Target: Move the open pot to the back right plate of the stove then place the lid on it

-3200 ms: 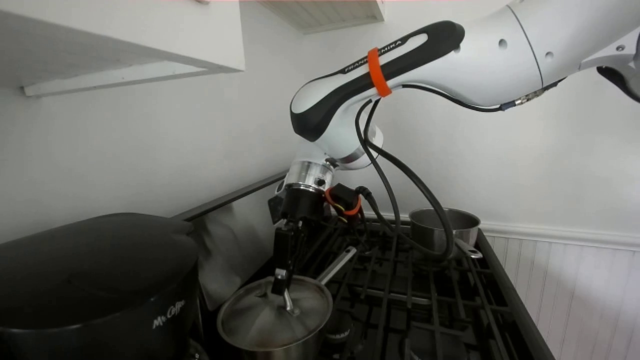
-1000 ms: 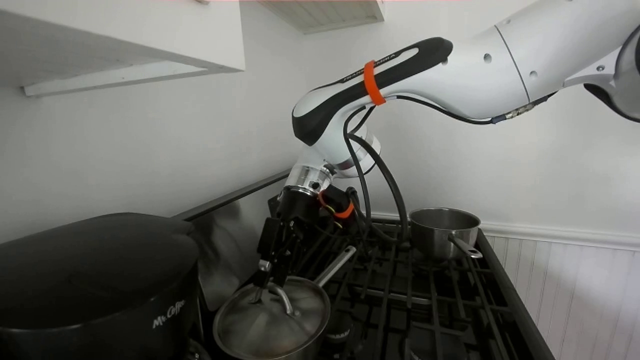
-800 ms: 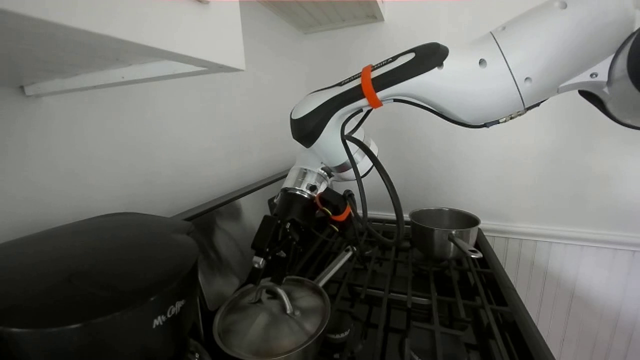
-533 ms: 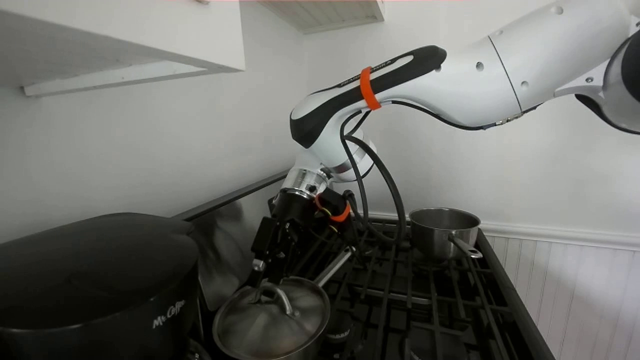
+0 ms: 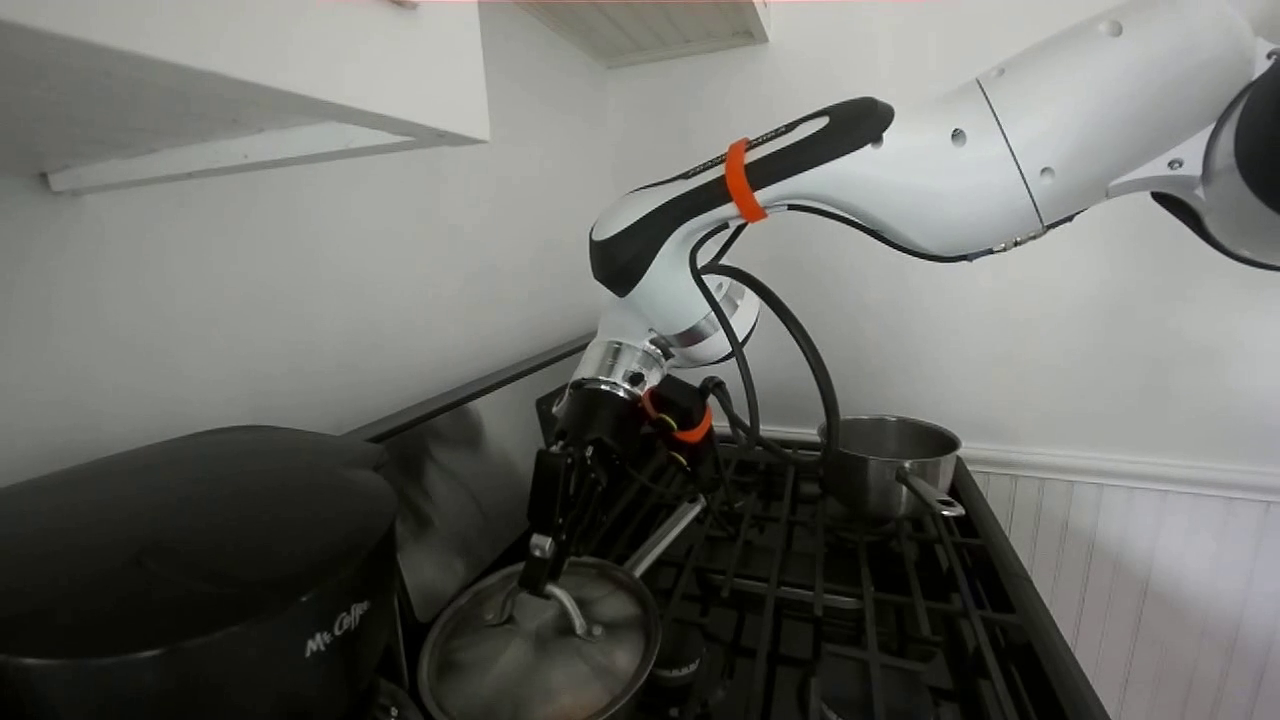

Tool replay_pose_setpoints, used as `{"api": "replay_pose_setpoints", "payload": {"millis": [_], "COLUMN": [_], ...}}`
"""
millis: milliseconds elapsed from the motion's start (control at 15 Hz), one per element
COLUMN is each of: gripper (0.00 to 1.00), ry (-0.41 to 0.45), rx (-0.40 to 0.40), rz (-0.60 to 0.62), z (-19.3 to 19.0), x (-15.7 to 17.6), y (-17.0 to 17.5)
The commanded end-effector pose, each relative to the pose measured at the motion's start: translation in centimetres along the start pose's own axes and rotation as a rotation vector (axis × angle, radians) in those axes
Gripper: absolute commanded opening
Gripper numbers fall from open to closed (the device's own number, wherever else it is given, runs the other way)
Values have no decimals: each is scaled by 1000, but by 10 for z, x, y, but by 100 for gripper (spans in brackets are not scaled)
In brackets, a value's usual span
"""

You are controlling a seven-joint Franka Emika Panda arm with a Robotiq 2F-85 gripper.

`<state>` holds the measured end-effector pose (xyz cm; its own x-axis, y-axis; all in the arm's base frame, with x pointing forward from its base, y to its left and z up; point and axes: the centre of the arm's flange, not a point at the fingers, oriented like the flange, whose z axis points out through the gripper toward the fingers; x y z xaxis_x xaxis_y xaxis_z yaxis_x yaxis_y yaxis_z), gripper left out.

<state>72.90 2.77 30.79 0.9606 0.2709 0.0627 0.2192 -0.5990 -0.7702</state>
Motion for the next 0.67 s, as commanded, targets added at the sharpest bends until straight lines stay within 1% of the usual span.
{"api": "replay_pose_setpoints", "payload": {"millis": [0,200,600], "gripper": [4,4,4], "ry": [-19,-9,59], "rx": [52,57,31], "rz": [-23,-35,-56], "z": [1,-1,-39], "x": [7,5,-18], "y": [4,6,4]}}
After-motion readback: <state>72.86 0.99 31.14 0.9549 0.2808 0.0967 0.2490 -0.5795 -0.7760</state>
